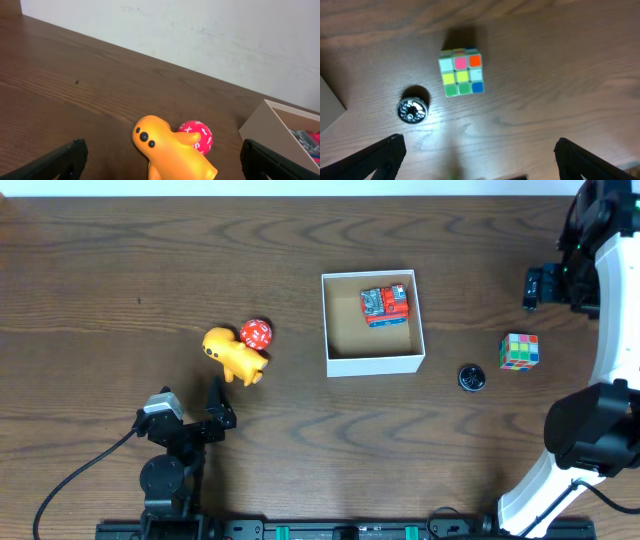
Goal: Pack container
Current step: 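Raise the right gripper and move it over the Rubik's cube, then lower the right gripper and grasp the Rubik's cube, lift it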
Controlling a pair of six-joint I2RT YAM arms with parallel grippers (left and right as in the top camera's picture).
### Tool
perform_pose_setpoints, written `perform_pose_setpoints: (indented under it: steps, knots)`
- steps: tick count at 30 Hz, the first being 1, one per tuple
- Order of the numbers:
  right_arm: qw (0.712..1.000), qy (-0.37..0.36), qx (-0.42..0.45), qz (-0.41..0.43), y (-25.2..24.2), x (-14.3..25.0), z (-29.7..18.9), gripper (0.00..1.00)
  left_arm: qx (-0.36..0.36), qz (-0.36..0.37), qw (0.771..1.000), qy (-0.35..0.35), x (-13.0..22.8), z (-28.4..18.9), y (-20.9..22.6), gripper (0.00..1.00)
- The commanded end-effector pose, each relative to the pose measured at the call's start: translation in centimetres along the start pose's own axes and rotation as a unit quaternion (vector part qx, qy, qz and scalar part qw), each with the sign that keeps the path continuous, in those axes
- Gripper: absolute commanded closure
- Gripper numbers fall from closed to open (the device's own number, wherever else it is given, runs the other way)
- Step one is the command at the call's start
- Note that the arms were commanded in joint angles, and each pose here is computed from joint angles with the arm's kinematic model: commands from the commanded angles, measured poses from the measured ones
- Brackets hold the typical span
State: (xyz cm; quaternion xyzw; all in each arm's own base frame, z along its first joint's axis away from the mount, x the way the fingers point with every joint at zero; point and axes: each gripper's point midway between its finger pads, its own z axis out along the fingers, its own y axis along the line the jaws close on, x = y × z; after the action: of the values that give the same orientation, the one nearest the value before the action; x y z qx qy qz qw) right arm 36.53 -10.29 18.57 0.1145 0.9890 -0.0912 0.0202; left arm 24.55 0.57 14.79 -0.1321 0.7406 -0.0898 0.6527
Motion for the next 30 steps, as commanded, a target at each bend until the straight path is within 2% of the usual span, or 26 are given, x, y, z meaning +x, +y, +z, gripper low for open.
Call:
perform_pose_setpoints:
  steps: [1, 11, 17, 30]
  knots:
    - [1.0, 0.015, -0.013, -0.022, 0.3, 0.8, 1.3, 0.01, -0.015, 0.009, 1.0, 0.025, 1.7, 0.1, 0.8, 0.02]
    - [0.997, 0.05, -0.015, -0.06, 1.2, 2.3, 8.0, 0.01, -0.015, 0.009, 1.0, 0.025, 1.7, 0.1, 0.8, 0.02]
    - [0.995, 0.031, -0.03, -0.09, 2.2, 1.8, 10.7, 0.01, -0.015, 0.009, 1.0, 0.025, 1.7, 0.1, 0.8, 0.02]
    - [0.996, -0.008, -0.026, -0.082, 1.2, 0.8, 14.2, 0.01, -0.015, 0.009, 1.0, 0.025, 1.7, 0.1, 0.8, 0.02]
